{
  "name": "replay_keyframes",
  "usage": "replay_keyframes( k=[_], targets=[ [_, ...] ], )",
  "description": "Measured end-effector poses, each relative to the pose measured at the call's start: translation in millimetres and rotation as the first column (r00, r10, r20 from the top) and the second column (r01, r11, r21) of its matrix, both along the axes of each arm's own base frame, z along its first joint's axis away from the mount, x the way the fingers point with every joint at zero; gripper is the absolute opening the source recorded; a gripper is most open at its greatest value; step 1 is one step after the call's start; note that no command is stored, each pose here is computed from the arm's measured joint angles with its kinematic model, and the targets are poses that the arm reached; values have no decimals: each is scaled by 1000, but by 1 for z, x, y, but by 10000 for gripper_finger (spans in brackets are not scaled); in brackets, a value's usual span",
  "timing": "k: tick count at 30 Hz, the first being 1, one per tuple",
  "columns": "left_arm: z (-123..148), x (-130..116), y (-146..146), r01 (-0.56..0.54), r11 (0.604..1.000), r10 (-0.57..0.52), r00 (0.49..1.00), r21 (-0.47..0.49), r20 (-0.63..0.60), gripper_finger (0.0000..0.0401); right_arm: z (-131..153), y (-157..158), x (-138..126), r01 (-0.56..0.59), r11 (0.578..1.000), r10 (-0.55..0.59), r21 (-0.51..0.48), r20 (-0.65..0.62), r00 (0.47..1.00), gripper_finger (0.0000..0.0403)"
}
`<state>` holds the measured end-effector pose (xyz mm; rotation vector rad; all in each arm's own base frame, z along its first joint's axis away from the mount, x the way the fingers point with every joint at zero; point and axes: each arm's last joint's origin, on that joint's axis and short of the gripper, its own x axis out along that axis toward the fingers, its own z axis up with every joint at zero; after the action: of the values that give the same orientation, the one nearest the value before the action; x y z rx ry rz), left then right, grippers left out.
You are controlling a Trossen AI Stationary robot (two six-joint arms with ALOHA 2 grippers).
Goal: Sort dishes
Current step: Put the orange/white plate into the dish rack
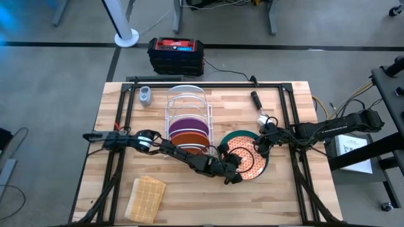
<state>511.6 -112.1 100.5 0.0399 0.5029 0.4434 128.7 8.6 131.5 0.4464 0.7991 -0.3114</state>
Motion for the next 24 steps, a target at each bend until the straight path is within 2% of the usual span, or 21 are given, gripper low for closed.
replay_keyframes(
  k=[9,16,20,24],
  targets=[
    [0,1,2,6,1000,-6,1000,-3,-3,0,0,0,1,8,1000,-8,10,11,1000,63],
    [1,3,9,3,1000,-3,1000,-27,14,0,0,0,1,5,1000,-5,8,17,1000,69],
    [1,5,18,-11,999,11,1000,-36,19,0,0,0,1,-36,999,37,-40,12,999,71],
    [1,6,20,-8,999,8,1000,-41,18,0,-1,-1,1,-63,994,64,-89,4,998,47]
  ],
)
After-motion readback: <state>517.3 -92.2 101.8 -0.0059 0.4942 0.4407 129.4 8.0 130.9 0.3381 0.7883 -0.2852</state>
